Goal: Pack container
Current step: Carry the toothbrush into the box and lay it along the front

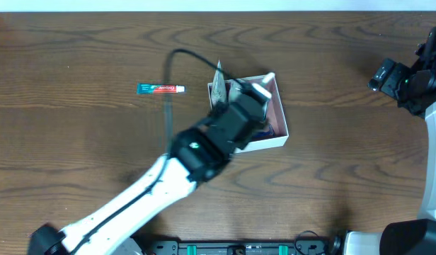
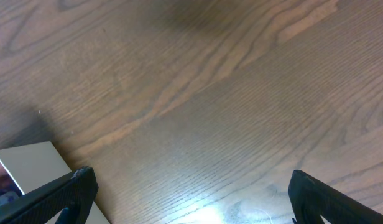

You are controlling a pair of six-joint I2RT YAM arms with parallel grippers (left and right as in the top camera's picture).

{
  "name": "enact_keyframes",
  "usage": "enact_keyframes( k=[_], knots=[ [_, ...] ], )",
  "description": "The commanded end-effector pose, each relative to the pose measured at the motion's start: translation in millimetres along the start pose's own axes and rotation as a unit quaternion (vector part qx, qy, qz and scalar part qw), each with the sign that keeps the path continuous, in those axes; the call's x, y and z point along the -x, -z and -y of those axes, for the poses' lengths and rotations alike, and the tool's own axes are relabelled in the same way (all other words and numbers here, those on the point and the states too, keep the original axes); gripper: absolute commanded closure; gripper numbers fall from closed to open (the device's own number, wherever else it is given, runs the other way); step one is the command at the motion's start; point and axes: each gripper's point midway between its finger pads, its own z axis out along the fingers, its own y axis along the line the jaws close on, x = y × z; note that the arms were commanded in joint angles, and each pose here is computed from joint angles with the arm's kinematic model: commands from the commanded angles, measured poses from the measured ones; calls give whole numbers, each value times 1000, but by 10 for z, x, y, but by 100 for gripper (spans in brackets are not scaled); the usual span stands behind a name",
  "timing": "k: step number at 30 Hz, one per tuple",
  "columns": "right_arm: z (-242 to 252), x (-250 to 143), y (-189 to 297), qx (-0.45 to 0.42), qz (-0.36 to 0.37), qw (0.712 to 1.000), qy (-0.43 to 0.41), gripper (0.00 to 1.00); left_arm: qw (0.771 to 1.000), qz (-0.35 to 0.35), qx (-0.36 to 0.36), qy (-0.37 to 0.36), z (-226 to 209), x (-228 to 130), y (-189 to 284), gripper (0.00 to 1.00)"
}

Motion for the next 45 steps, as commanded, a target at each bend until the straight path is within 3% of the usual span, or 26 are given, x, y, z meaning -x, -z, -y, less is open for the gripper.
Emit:
enact_keyframes(
  k=[1, 10, 17, 18, 21, 29, 34, 40, 43, 45],
  knots=[
    [26, 9, -9, -3, 0, 1000, 3, 1, 995, 4, 62, -84, -21, 77, -134, 87],
    [25, 9, -9, -3, 0, 1000, 3, 1, 969, -18, 73, -235, 154, 5, -504, 87],
    [25, 9, -9, -3, 0, 1000, 3, 1, 962, -36, 104, -249, -5, -41, -553, 86],
    [26, 9, -9, -3, 0, 1000, 3, 1, 961, -38, 108, -252, -28, -45, -554, 83],
    [26, 9, -9, -3, 0, 1000, 3, 1, 957, -43, 113, -264, -65, -53, -556, 62],
    [26, 9, -9, -3, 0, 1000, 3, 1, 955, -43, 113, -270, -71, -44, -547, 41],
    [26, 9, -9, -3, 0, 1000, 3, 1, 968, 7, 174, -180, -253, 236, -216, 40],
    [26, 9, -9, -3, 0, 1000, 3, 1, 979, 122, 166, -6, -454, 599, 772, 40],
    [25, 9, -9, -3, 0, 1000, 3, 1, 970, 165, 152, 98, -722, 575, 1277, 40],
    [26, 9, -9, -3, 0, 1000, 3, 1, 952, 196, 158, 174, -1011, 556, 1545, 40]
  ],
)
